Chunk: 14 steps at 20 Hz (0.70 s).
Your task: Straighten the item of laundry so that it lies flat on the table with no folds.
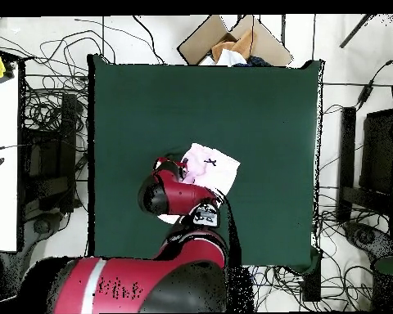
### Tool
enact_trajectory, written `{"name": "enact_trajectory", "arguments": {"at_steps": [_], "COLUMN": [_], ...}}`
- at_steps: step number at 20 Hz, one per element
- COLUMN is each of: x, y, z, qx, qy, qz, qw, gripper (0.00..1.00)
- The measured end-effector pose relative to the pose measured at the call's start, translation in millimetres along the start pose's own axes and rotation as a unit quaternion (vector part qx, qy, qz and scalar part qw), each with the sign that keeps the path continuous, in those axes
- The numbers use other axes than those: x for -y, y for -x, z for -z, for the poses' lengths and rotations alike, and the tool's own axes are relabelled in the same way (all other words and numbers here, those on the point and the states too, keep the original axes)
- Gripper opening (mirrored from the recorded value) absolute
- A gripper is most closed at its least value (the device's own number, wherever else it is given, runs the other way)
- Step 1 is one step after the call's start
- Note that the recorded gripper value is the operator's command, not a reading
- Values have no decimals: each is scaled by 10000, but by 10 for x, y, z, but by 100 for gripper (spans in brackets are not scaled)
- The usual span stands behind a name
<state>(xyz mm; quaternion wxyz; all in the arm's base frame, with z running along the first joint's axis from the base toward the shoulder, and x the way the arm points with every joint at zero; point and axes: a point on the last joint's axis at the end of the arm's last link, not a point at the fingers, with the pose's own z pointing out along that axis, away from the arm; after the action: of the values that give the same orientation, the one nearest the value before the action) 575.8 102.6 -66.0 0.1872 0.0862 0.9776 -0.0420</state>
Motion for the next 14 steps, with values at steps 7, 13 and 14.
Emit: {"name": "enact_trajectory", "arguments": {"at_steps": [7, 13, 14], "x": [19, -194, -253], "y": [114, 362, 389], "z": [-22, -74, -80], "qx": [-178, -82, -64], "qy": [258, 727, 801], "qz": [-340, -696, -726], "qw": [9989, 9949, 9941], "gripper": [100, 100, 100]}}
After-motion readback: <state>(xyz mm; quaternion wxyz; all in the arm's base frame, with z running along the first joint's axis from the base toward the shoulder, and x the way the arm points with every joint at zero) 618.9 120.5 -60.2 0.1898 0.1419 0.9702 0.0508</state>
